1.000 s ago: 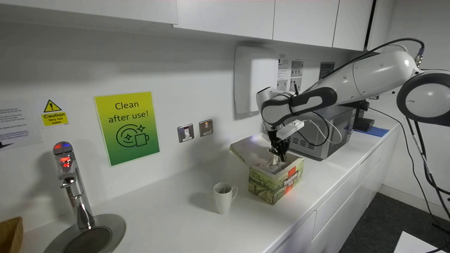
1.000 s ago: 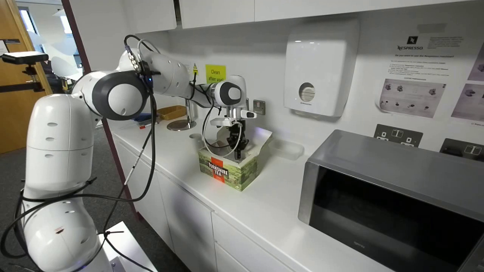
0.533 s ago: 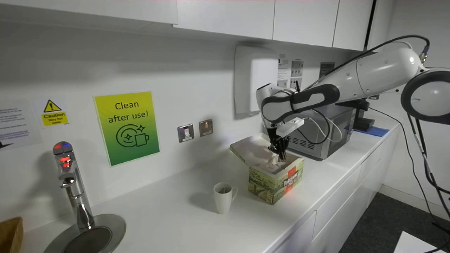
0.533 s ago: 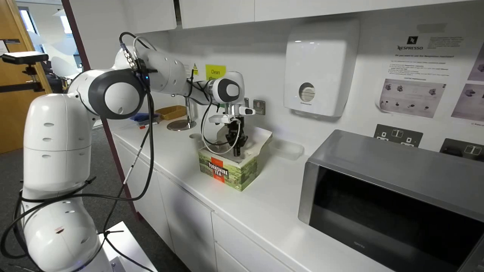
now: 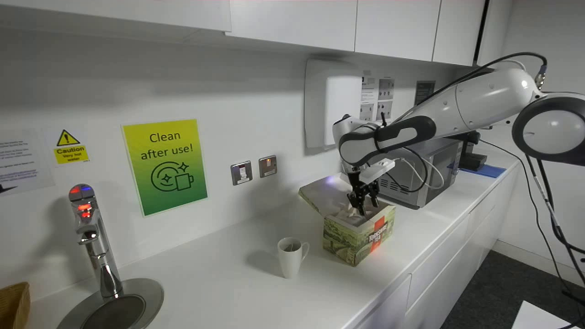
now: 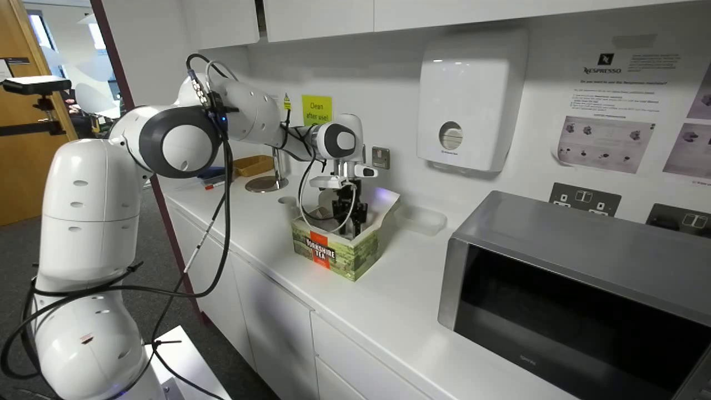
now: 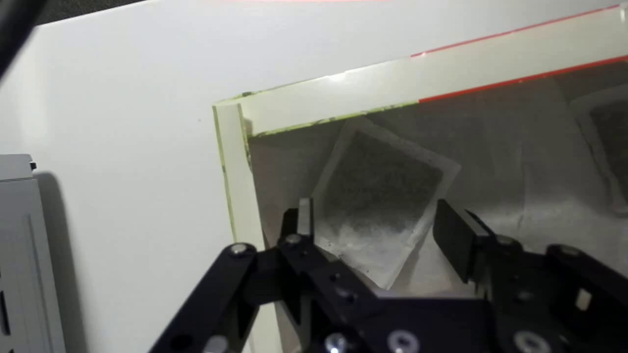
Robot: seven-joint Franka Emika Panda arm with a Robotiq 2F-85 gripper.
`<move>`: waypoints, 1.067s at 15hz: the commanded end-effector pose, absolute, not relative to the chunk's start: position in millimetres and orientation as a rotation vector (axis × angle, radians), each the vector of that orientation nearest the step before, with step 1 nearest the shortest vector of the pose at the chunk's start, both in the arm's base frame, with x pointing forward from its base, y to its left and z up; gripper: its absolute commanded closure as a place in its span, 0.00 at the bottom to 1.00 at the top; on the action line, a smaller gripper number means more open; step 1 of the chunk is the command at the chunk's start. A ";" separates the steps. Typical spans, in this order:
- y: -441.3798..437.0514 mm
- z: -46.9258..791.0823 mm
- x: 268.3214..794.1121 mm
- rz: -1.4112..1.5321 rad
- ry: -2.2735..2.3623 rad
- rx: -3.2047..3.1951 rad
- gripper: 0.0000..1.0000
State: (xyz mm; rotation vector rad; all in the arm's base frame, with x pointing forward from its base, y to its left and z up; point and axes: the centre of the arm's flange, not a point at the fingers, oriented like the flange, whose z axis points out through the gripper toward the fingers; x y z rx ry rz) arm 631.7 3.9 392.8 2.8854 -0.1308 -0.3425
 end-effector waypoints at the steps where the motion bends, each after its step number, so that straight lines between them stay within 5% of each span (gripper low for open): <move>1: -2.2 384.2 634.1 -0.357 -0.141 2.895 0.05; 7: -2.3 372.8 635.2 -0.384 -0.138 2.888 0.25; 11: -3.6 371.5 634.2 -0.386 -0.141 2.889 0.25; 12: -3.9 371.7 633.9 -0.383 -0.142 2.889 0.46; 16: -4.7 373.4 633.1 -0.378 -0.145 2.893 0.71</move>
